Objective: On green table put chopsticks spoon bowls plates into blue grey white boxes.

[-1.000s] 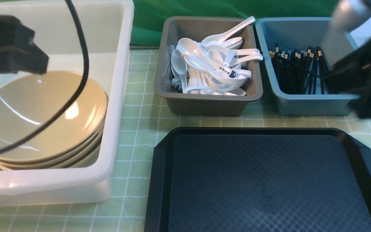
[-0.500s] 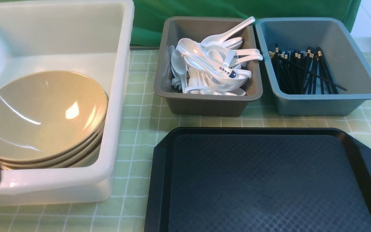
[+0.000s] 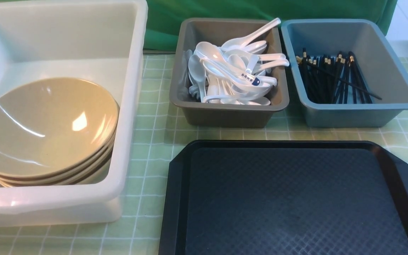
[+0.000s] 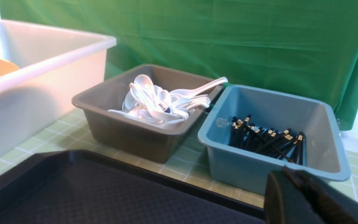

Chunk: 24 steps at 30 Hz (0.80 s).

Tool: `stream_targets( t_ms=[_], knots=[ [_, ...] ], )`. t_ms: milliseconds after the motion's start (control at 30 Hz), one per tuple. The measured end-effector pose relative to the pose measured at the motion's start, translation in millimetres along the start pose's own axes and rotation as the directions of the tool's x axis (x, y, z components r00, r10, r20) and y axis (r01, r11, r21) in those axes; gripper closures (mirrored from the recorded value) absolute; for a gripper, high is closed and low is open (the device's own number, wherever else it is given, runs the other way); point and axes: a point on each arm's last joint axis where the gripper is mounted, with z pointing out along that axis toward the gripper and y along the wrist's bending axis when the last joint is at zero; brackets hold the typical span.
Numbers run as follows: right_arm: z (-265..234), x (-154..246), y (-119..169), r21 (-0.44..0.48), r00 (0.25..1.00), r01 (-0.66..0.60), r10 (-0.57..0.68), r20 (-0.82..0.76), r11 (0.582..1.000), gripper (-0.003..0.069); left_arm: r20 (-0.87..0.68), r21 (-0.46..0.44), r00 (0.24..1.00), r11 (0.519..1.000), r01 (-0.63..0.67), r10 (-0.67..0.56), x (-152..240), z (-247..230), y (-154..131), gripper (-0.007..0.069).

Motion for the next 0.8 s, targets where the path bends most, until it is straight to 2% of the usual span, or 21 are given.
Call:
stream_targets(
  t_ms=[167, 633, 733, 767, 800],
  knots=[
    [1, 4, 0, 0.0, 1.0, 0.0, 0.0, -0.014, 1.0, 0.063, 0.001, 0.027, 1.0, 0.999, 0.025, -0.025, 0, 0, -2, 0.0627],
    [1, 8, 0, 0.0, 0.998, 0.0, 0.0, -0.064, 1.0, 0.0616, -0.018, 0.025, 1.0, 0.999, 0.021, -0.02, 2, 0, -2, 0.0627],
    [1, 8, 0, 0.0, 0.998, 0.0, 0.0, -0.064, 1.0, 0.0615, 0.01, -0.044, 0.997, 0.996, -0.073, 0.073, 2, 4, 7, 0.0627],
    [1, 8, 0, 0.0, 0.998, 0.0, 0.0, -0.064, 1.0, 0.0613, 0.043, -0.157, 0.984, 0.973, -0.167, 0.175, 4, 12, 22, 0.0627],
    [1, 8, 0, 0.0, 0.998, 0.0, 0.0, -0.064, 1.0, 0.0613, 0.044, -0.176, 0.98, 0.967, -0.182, 0.193, 5, 13, 24, 0.0627]
  ],
)
